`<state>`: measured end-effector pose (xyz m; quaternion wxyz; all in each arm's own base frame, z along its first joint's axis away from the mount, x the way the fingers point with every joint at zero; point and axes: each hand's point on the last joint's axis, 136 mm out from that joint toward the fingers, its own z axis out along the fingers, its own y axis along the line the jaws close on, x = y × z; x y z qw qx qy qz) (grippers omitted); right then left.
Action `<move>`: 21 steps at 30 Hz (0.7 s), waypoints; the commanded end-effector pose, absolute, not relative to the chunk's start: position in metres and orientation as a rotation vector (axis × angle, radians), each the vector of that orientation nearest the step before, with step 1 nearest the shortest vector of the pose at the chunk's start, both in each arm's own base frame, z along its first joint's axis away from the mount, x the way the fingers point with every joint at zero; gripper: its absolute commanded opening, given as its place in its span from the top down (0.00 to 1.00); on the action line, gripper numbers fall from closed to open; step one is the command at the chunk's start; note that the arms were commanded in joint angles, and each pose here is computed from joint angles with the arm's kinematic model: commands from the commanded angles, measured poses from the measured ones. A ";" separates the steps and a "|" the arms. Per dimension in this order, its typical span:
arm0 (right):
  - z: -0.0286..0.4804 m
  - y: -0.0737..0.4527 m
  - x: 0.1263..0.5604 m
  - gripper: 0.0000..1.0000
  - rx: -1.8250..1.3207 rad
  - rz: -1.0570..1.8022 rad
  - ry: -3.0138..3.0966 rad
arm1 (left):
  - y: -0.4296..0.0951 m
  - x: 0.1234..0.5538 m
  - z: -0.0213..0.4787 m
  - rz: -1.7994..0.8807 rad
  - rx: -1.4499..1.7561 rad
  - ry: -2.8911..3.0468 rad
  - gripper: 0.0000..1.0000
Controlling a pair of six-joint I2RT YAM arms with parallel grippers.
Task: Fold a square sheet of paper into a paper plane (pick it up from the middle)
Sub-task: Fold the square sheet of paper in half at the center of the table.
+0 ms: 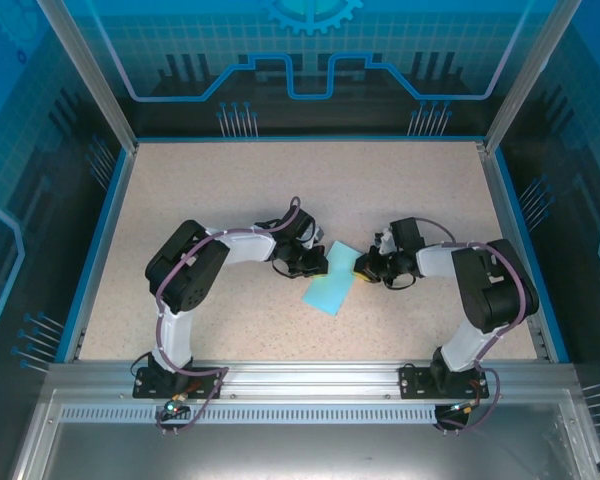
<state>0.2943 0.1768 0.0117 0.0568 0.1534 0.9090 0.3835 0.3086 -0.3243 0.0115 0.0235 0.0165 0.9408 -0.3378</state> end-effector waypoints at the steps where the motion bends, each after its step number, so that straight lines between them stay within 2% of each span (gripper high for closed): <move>1: 0.028 0.173 0.298 0.90 0.482 1.183 2.709 | -0.280 0.274 -0.053 -0.747 -0.033 3.140 1.00; 6: 0.056 0.178 0.312 0.88 0.394 1.210 2.647 | -0.280 0.270 -0.056 -0.753 -0.035 3.156 1.00; 18: -0.005 0.161 0.310 0.94 0.536 1.063 2.796 | -0.279 0.268 -0.060 -0.752 -0.017 3.165 1.00; 21: 0.001 0.162 0.313 0.96 0.533 1.125 2.777 | -0.277 0.269 -0.060 -0.745 -0.015 3.164 1.00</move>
